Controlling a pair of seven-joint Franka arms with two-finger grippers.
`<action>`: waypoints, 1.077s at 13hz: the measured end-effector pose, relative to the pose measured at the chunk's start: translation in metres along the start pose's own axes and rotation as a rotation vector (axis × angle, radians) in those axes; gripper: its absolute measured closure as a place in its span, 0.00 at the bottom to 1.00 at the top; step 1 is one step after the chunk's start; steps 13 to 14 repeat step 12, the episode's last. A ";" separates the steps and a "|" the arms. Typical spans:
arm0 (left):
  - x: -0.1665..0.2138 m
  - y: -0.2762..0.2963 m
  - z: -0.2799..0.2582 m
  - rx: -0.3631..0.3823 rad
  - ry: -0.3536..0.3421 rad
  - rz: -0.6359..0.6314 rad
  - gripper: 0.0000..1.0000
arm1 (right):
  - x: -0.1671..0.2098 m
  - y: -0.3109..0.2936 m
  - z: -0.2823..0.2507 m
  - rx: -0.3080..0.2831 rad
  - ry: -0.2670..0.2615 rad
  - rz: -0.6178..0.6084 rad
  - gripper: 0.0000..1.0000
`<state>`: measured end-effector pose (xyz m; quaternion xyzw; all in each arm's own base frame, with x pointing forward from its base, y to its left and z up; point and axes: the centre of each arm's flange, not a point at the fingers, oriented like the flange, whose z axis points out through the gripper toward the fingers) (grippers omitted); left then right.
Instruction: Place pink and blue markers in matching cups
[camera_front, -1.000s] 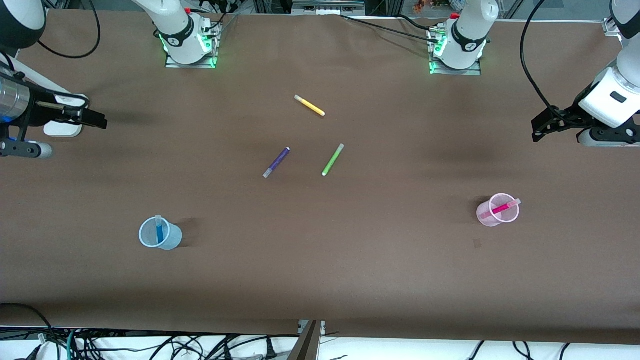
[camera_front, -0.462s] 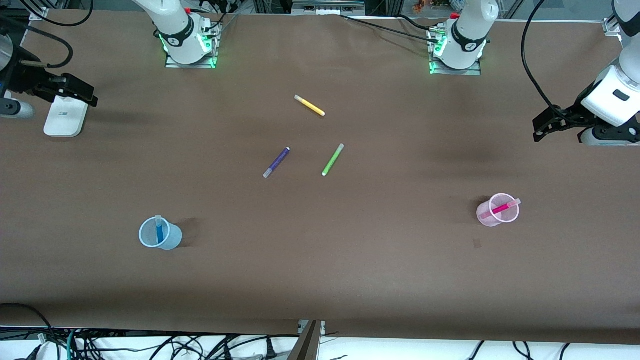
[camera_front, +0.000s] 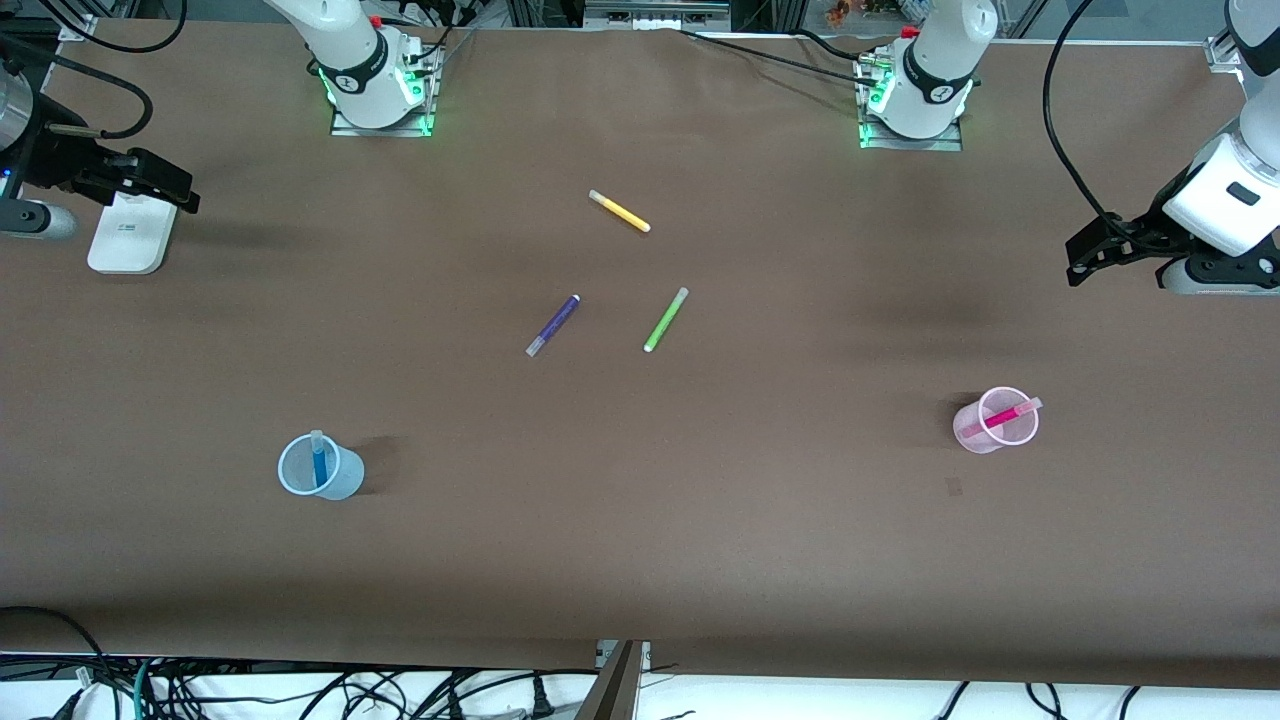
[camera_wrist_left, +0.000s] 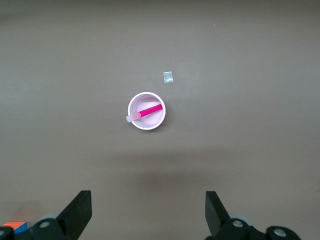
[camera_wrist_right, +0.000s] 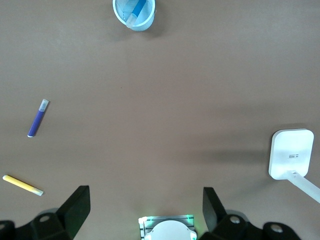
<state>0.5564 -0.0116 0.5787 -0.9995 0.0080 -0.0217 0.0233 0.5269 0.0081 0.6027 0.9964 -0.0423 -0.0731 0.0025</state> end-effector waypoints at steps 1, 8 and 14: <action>0.000 0.000 0.000 0.000 0.000 0.000 0.00 | 0.001 0.000 0.002 -0.001 -0.004 0.000 0.00; 0.000 0.000 0.000 0.000 0.000 0.000 0.00 | 0.010 -0.006 0.010 -0.008 -0.033 -0.009 0.00; 0.000 0.000 0.000 0.000 -0.001 0.000 0.00 | 0.012 -0.006 0.013 -0.010 -0.046 -0.009 0.00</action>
